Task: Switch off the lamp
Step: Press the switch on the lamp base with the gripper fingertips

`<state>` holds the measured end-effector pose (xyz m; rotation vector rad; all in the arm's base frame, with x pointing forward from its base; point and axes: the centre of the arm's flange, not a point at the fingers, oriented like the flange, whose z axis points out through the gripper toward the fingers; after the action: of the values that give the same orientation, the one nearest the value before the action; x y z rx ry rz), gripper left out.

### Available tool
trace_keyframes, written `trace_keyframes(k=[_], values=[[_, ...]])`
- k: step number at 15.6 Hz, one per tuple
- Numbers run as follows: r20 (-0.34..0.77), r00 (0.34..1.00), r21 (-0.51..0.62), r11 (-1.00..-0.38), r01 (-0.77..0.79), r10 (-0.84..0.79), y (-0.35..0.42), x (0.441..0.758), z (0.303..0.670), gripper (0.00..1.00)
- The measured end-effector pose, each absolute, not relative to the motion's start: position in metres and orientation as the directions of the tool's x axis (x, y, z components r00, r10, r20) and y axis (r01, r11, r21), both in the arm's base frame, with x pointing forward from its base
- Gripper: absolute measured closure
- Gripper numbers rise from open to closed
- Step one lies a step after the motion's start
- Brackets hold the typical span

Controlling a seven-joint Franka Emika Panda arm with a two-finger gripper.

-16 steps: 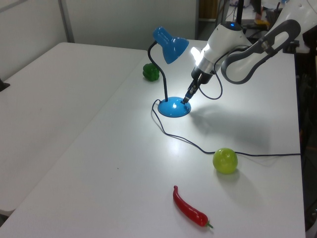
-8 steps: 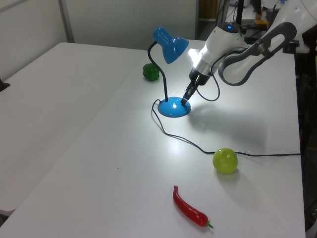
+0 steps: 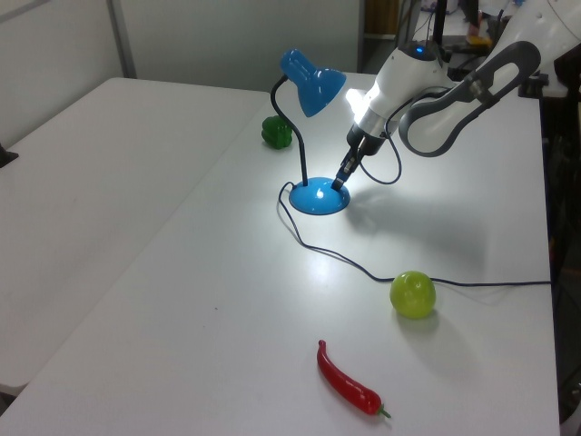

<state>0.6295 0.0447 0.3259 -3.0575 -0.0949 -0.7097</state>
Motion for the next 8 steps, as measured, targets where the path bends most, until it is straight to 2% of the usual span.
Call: trace_keyframes(k=[8], values=[[0.438, 0.897, 0.013, -0.998, 0.057, 0.057, 0.0432, 0.6294, 0.3248, 0.99]])
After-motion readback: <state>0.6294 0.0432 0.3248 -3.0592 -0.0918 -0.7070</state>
